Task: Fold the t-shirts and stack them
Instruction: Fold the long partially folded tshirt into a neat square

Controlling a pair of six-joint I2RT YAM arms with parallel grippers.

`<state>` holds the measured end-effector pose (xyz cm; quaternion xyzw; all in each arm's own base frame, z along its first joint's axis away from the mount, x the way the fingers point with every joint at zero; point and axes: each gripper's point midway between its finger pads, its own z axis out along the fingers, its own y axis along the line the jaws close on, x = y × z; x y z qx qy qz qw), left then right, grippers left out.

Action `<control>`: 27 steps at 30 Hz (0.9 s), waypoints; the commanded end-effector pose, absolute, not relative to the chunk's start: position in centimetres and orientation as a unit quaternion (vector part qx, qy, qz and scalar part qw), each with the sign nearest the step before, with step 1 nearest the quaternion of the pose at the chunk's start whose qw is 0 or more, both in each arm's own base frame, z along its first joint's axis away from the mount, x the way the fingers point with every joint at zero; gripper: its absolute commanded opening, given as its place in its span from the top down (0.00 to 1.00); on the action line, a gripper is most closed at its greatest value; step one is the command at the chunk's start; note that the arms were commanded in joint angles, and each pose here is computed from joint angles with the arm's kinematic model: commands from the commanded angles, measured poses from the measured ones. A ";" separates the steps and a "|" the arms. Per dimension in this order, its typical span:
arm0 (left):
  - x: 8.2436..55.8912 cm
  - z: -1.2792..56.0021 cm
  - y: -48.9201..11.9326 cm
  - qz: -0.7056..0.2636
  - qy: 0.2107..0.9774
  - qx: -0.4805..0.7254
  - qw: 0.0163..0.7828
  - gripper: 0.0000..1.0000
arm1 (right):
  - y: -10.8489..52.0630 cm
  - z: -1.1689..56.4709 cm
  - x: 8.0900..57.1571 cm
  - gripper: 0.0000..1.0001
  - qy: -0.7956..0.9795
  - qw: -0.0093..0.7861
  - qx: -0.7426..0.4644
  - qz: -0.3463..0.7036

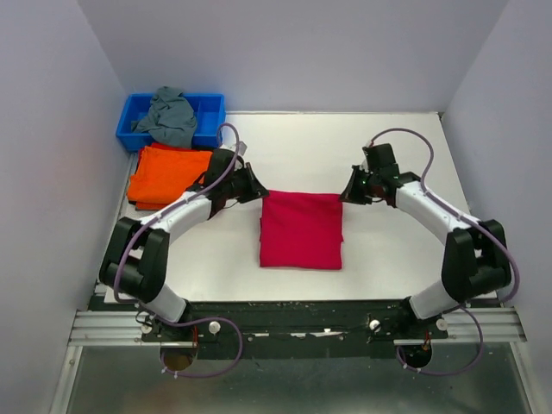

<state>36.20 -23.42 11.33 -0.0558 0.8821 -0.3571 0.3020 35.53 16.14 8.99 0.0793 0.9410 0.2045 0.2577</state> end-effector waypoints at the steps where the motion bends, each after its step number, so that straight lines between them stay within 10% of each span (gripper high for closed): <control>1: 33.9 15.0 -23.0 -0.372 0.869 -0.042 0.324 1.00 | 15.8 12.2 32.6 0.99 0.929 0.283 0.061 0.231; 27: 16.2 20.3 -19.5 -0.437 0.838 -0.018 0.326 1.00 | 14.9 18.0 12.0 0.99 0.887 0.246 0.057 0.386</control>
